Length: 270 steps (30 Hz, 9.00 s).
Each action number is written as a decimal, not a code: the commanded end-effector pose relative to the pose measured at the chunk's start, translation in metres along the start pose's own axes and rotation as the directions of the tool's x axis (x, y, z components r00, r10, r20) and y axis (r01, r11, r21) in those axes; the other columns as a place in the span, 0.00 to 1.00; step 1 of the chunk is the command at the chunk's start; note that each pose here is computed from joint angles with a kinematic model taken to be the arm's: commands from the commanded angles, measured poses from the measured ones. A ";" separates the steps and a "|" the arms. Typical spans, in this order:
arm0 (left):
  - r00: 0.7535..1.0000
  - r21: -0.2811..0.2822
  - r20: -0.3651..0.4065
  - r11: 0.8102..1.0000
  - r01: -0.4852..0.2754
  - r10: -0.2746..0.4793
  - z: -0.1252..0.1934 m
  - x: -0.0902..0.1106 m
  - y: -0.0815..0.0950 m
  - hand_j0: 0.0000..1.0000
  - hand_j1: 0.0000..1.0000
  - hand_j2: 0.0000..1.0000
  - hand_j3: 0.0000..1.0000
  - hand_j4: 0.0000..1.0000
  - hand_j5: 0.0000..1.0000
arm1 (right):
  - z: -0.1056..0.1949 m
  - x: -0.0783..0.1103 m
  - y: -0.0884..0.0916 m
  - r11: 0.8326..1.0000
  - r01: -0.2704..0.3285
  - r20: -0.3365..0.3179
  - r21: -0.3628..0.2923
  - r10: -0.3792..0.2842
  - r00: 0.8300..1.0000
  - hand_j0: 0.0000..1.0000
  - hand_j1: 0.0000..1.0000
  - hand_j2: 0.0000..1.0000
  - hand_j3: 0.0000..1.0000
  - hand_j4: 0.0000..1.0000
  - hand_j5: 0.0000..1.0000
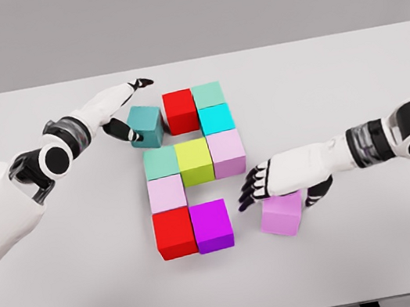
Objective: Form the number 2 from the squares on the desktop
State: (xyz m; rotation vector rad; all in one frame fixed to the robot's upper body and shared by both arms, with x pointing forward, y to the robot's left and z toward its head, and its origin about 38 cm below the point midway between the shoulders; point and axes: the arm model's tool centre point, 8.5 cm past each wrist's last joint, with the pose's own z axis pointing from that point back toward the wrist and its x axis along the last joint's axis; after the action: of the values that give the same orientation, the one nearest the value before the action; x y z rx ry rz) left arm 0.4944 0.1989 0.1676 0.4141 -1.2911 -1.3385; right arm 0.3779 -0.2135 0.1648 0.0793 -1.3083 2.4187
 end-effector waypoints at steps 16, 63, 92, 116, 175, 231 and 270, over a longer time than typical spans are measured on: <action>0.999 0.033 0.003 0.998 -0.054 0.054 -0.013 0.001 -0.005 1.00 1.00 1.00 1.00 1.00 1.00 | 0.096 -0.030 0.005 0.998 0.054 -0.202 0.011 -0.051 0.978 1.00 1.00 1.00 1.00 1.00 1.00; 0.985 -0.131 -0.051 0.979 0.157 -0.165 0.032 -0.097 0.042 0.81 0.81 0.81 0.81 0.81 0.81 | 0.077 -0.052 0.009 0.998 0.056 -0.239 0.007 -0.053 0.970 0.88 0.88 0.88 0.88 0.88 0.88; 0.931 -0.302 -0.024 0.891 0.340 -0.363 -0.017 -0.049 0.031 0.62 0.62 0.62 0.62 0.62 0.62 | 0.041 0.006 0.053 0.980 0.024 -0.057 0.195 -0.013 0.998 0.14 0.14 0.14 0.14 0.14 0.14; 0.943 -0.296 0.073 0.896 0.332 -0.325 -0.015 -0.036 0.029 0.62 0.62 0.62 0.62 0.62 0.62 | 0.143 -0.023 0.030 0.972 0.095 -0.265 0.217 -0.035 0.964 0.19 0.19 0.19 0.19 0.19 0.19; 0.945 -0.208 0.080 0.922 0.328 -0.318 0.115 -0.131 0.098 1.00 1.00 1.00 1.00 1.00 1.00 | -0.001 0.016 -0.001 0.962 -0.077 0.107 0.261 0.050 0.993 0.13 0.13 0.13 0.13 0.13 0.13; 0.953 -0.178 0.094 0.937 0.301 -0.288 0.113 -0.144 0.080 1.00 1.00 1.00 1.00 1.00 1.00 | -0.017 0.022 0.001 0.969 -0.068 0.143 0.236 0.034 0.989 0.12 0.12 0.12 0.12 0.12 0.12; 0.944 -0.176 0.135 0.930 0.323 -0.302 0.116 -0.143 0.079 1.00 1.00 1.00 1.00 1.00 1.00 | -0.021 0.002 -0.010 0.973 -0.062 0.094 0.224 0.042 0.995 0.13 0.13 0.13 0.13 0.13 0.13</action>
State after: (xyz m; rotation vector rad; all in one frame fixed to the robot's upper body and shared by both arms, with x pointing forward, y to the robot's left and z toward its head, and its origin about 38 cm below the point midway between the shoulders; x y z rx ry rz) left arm 0.4711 0.3932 0.2092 0.4290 -1.1962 -1.7697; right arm 0.3822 -0.1918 0.1606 0.2154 -1.0718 2.6328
